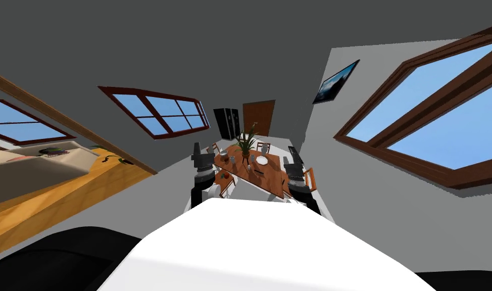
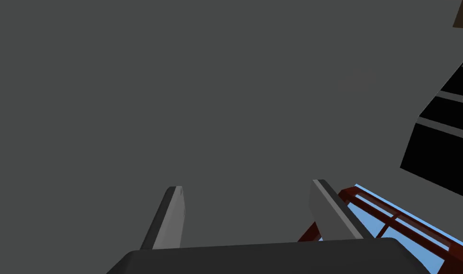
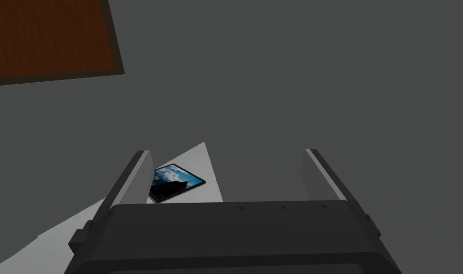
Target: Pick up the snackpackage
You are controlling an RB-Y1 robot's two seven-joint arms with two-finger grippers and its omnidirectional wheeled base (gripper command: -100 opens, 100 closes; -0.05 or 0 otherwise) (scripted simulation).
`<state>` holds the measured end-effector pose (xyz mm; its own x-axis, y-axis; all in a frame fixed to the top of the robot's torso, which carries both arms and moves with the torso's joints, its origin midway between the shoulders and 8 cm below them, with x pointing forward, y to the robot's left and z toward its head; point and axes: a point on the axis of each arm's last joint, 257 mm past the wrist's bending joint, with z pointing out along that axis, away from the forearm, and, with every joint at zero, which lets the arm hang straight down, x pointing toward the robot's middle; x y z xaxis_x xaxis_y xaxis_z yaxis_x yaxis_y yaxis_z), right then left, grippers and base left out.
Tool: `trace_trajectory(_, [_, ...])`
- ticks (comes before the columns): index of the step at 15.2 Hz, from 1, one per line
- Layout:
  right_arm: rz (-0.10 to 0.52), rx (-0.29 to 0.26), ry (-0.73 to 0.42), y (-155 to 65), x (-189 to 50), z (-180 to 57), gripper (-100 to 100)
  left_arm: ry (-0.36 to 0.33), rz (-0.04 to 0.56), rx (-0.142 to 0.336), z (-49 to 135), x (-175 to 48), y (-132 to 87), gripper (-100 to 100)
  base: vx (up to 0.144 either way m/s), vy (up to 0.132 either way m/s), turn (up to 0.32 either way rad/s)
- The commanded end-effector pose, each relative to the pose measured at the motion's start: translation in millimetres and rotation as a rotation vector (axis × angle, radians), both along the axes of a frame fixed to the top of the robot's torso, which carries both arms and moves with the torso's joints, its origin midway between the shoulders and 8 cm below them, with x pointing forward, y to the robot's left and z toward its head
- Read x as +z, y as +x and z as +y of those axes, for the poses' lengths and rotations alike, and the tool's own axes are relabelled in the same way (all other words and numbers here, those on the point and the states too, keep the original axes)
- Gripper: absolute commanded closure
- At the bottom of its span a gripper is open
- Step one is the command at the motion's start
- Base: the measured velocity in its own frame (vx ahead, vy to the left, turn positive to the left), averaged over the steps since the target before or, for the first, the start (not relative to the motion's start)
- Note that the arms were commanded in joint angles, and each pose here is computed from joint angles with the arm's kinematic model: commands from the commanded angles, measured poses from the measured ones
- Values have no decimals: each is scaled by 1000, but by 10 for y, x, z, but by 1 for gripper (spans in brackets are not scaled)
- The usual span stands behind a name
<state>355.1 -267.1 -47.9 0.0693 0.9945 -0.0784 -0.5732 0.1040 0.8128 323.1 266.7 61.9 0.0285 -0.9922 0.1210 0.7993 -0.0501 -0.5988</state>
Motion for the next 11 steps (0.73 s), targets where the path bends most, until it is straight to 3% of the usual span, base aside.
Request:
trace_trajectory(1, [48,13,-16,90,-207,86,-100,0,0,0,0,0,0,0,-2,23,198])
trace_trajectory(2, [48,13,-16,90,-207,86,-100,0,0,0,0,0,0,0,0,13,64])
trace_trajectory(5, [147,58,-69,182,-641,274,-100,0,0,0,0,0,0,0,-1,29,233])
trace_trajectory(10, [234,79,-101,219,-1044,347,-100,0,0,0,0,0,0,0,4,24,151])
trace_trajectory(11, [284,105,-136,220,-1279,447,-100,0,0,0,0,0,0,0,3,26,178])
